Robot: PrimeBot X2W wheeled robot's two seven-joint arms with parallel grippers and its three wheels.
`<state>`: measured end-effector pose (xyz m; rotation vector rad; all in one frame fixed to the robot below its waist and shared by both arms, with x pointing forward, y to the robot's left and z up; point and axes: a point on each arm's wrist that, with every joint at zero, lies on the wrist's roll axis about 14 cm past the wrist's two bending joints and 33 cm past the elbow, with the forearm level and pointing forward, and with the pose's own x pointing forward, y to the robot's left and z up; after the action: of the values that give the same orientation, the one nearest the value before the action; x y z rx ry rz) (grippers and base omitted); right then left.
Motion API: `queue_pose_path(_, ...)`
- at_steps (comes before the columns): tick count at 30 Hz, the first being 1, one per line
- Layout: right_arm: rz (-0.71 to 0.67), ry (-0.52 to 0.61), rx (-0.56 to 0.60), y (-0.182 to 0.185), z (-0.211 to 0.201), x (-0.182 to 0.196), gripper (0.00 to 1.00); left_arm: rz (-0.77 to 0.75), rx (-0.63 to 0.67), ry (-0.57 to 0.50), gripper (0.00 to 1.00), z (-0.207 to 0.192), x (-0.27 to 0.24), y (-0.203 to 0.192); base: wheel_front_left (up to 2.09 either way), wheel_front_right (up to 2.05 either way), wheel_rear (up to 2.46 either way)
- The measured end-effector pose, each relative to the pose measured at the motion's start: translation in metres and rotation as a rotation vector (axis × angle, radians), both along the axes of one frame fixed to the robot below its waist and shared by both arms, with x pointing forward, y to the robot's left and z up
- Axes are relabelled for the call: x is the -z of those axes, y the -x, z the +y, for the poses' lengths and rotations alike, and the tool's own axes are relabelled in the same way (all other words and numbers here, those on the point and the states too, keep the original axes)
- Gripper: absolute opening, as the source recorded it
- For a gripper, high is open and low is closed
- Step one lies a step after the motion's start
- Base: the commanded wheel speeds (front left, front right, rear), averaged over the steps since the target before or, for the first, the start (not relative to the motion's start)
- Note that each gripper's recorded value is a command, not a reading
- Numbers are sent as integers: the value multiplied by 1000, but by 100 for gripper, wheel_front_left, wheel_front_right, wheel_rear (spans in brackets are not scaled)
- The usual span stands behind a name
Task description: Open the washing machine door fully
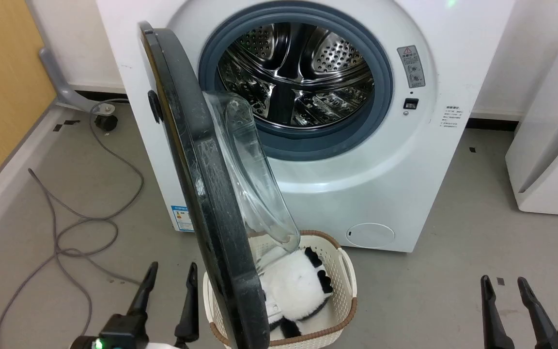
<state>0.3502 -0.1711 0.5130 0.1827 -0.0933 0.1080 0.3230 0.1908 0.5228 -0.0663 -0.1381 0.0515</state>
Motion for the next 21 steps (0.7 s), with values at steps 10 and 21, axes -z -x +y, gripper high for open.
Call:
queue_pose_path(10,9,-12,1,-2,0,3,100,-208,-83,32,0,25,-66,5,0,0,0)
queue_pose_path(21,32,-22,4,-1,0,11,100,-531,-63,17,0,17,-167,14,0,0,0)
